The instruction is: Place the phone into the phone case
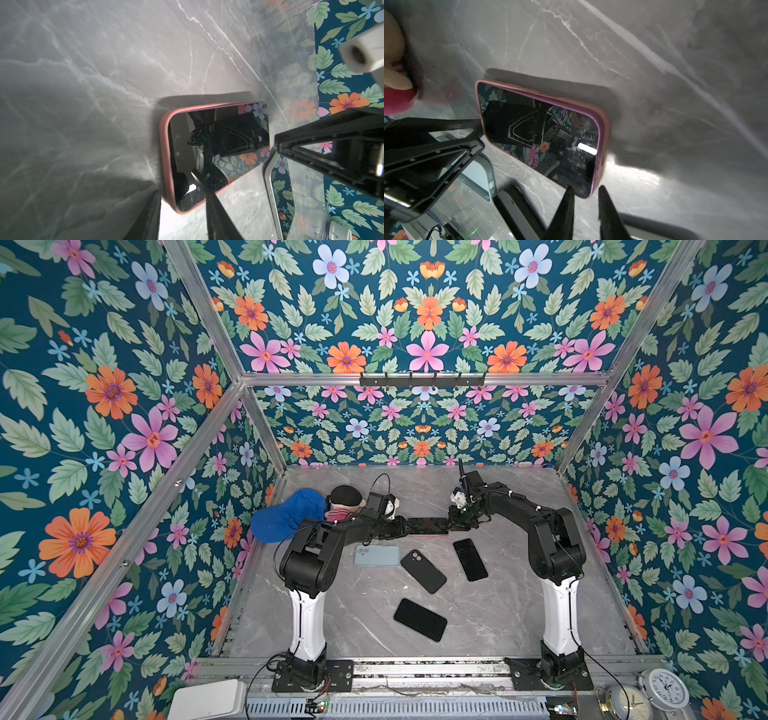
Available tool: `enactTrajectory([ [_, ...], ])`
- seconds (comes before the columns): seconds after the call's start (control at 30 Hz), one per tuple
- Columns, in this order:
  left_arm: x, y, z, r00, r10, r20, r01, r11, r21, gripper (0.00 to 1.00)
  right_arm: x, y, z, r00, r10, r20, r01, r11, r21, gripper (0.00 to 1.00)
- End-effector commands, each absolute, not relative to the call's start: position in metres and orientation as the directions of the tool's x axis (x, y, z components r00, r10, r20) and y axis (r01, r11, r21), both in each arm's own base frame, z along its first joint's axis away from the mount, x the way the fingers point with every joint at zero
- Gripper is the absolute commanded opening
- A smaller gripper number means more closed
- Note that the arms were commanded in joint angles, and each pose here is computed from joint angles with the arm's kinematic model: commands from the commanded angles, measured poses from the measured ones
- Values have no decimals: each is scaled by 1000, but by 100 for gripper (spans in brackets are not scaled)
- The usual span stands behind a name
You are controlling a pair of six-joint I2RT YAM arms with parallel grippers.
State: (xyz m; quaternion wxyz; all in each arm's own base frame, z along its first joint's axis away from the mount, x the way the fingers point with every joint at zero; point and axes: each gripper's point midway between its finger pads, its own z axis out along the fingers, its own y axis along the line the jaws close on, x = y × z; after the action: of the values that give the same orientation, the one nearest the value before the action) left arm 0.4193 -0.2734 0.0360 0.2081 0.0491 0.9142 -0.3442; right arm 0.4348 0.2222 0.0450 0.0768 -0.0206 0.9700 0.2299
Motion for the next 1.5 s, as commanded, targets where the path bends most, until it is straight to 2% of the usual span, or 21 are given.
enactTrajectory([
  [0.0,415,-272,29,-920,-39,-389,224,763,-606,38,429,225,41,-991,-23,-132,-81,891,446,21],
  [0.63,416,-275,28,-922,-40,-384,224,755,-617,35,419,236,26,-994,-39,-99,-80,880,467,11],
  [1.27,411,-275,30,-925,-47,-376,217,748,-627,38,408,239,13,-996,-29,-84,-66,878,474,10],
  [1.47,408,-273,26,-929,-52,-366,206,750,-629,33,401,239,9,-997,-28,-71,-59,876,478,9],
])
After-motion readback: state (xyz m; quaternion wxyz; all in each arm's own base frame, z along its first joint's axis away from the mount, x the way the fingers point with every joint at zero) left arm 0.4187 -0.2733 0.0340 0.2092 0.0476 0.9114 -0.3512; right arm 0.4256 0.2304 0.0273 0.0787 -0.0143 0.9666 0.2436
